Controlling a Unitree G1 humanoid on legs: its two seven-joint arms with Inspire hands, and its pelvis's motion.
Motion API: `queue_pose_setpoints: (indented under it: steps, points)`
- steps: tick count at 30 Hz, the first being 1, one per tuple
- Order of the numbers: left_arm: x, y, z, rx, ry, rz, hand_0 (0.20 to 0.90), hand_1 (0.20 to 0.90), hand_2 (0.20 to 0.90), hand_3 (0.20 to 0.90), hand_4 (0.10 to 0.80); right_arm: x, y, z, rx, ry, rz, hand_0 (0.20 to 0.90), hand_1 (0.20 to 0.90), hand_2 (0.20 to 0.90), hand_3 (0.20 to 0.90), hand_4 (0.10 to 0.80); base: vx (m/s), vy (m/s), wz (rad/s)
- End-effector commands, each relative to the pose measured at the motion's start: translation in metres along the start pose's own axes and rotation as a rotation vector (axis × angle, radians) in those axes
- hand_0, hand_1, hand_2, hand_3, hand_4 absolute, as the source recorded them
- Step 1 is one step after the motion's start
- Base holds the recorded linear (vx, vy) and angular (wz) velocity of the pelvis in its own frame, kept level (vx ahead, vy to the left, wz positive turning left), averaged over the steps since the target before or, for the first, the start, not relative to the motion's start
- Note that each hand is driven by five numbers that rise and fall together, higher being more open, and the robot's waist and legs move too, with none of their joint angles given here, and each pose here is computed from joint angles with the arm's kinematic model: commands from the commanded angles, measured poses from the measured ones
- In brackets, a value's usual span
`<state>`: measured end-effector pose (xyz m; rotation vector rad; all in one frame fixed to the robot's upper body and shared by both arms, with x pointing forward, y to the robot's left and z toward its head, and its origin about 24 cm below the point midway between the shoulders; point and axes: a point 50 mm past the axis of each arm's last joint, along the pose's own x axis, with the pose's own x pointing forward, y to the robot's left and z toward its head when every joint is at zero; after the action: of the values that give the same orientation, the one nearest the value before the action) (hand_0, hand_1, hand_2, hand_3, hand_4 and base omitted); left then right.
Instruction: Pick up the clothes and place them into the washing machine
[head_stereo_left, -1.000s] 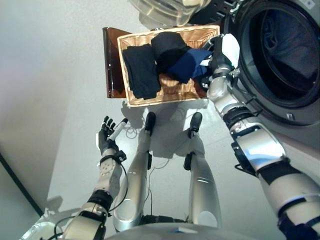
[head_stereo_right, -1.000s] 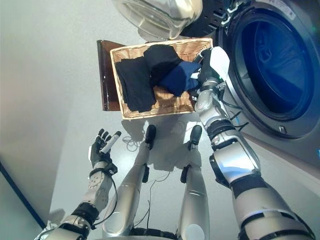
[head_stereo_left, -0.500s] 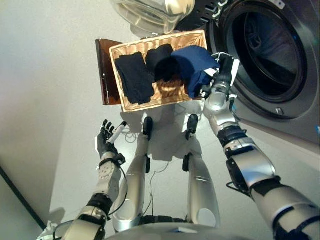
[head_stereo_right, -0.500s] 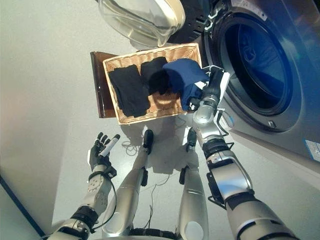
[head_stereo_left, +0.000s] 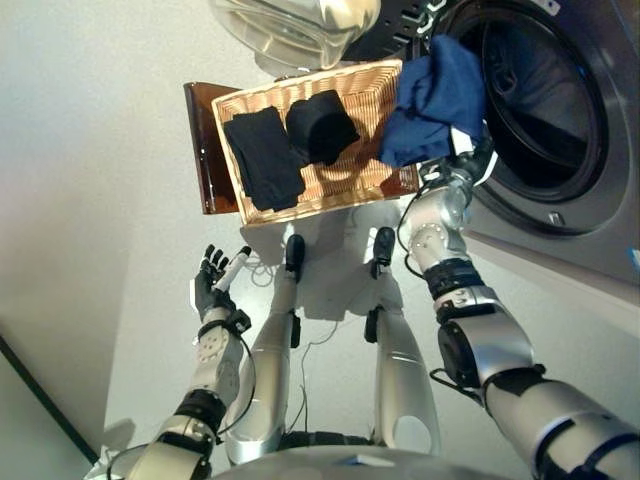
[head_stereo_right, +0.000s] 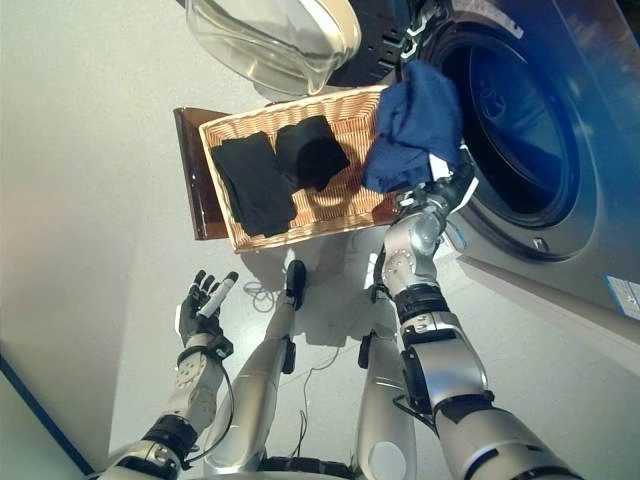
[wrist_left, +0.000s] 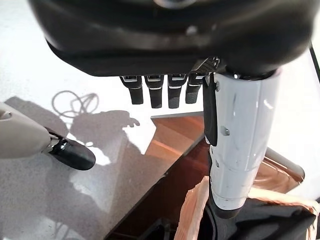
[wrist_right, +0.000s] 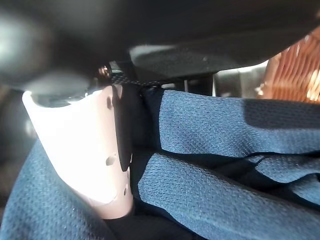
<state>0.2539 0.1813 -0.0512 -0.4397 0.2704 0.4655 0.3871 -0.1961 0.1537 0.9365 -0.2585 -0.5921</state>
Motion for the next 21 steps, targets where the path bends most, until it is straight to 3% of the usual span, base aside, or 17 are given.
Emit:
queue_pose_setpoints:
  steps: [1, 13, 21]
  points:
    - [-0.01, 0.022, -0.007, -0.013, 0.006, 0.048, 0.9, 0.9, 0.9, 0.9, 0.8, 0.009, 0.04, 0.056, 0.224, -0.204, 0.132, 0.2, 0.2, 0.2, 0.2, 0.3, 0.013, 0.001, -0.05]
    - [-0.014, 0.025, -0.015, -0.001, 0.042, 0.022, 0.9, 0.9, 0.9, 0.9, 0.8, 0.036, 0.045, 0.117, 0.436, -0.3, 0.029, 0.2, 0.2, 0.2, 0.2, 0.3, 0.007, 0.002, -0.02]
    - [-0.016, 0.023, -0.014, 0.012, 0.04, -0.025, 0.9, 0.9, 0.9, 0.9, 0.8, 0.046, 0.057, 0.187, 0.527, -0.419, -0.006, 0.2, 0.2, 0.2, 0.2, 0.3, 0.0, 0.0, 0.0]
